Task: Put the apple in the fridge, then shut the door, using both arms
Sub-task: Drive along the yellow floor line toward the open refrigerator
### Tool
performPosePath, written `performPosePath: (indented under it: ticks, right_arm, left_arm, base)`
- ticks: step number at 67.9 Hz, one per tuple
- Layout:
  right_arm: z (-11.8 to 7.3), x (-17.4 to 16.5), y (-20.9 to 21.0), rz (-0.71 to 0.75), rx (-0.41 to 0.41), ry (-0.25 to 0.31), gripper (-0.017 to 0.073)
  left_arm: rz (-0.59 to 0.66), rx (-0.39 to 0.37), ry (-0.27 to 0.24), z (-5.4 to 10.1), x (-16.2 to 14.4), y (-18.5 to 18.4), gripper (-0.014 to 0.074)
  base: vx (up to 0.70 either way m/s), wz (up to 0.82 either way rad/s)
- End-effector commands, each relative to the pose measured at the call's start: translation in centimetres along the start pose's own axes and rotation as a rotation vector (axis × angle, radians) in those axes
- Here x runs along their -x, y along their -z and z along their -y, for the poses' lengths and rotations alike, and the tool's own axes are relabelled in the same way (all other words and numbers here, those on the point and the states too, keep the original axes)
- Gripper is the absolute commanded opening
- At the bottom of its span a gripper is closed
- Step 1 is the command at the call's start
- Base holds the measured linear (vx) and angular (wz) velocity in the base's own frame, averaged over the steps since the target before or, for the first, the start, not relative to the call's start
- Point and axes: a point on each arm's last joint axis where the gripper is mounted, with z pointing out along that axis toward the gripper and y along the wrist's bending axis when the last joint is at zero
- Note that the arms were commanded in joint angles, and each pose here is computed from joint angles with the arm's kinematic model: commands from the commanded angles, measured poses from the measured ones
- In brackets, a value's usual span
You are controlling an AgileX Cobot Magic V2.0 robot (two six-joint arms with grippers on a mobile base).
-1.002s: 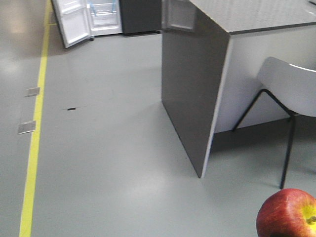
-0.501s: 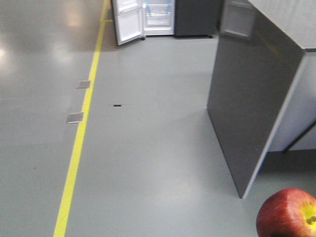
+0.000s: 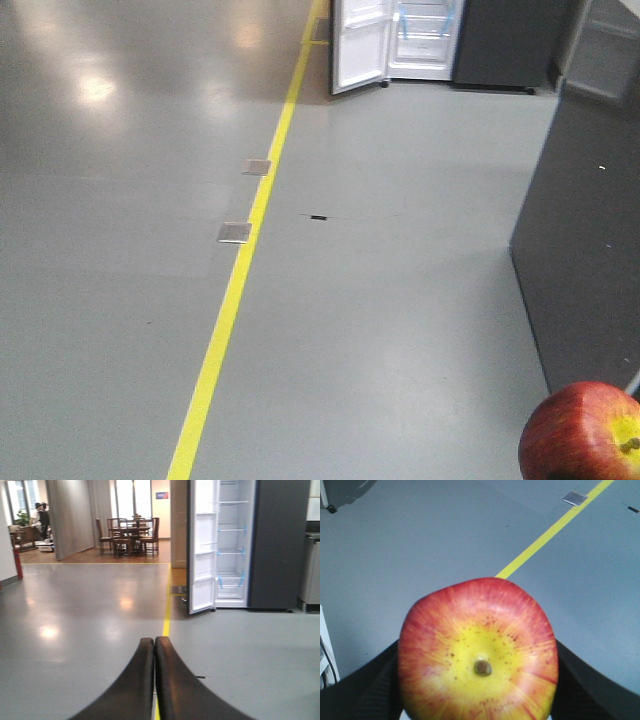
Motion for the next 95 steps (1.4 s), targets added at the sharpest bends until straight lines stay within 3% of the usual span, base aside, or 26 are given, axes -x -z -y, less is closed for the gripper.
performPosePath:
  ticks: [1, 46, 95]
  right_arm:
    - [-0.19, 1.16, 0.54, 0.089, 0.009, -0.002, 0.0212]
    - [-0.19, 1.16, 0.54, 0.089, 0.009, -0.002, 0.0212]
    - [-0.19, 1.16, 0.54, 0.089, 0.009, -0.002, 0.0212]
  left_arm:
    - [0.062, -0.013, 0.012, 0.07, -0.19, 0.05, -0.0006]
    - [0.062, -0.013, 0.012, 0.07, -0.19, 0.05, -0.0006]
    - [0.062, -0.013, 0.012, 0.07, -0.19, 0.05, -0.0006]
  base:
    - [0.11, 0.33]
    - [0.12, 0.16]
    - [0.2, -0.08]
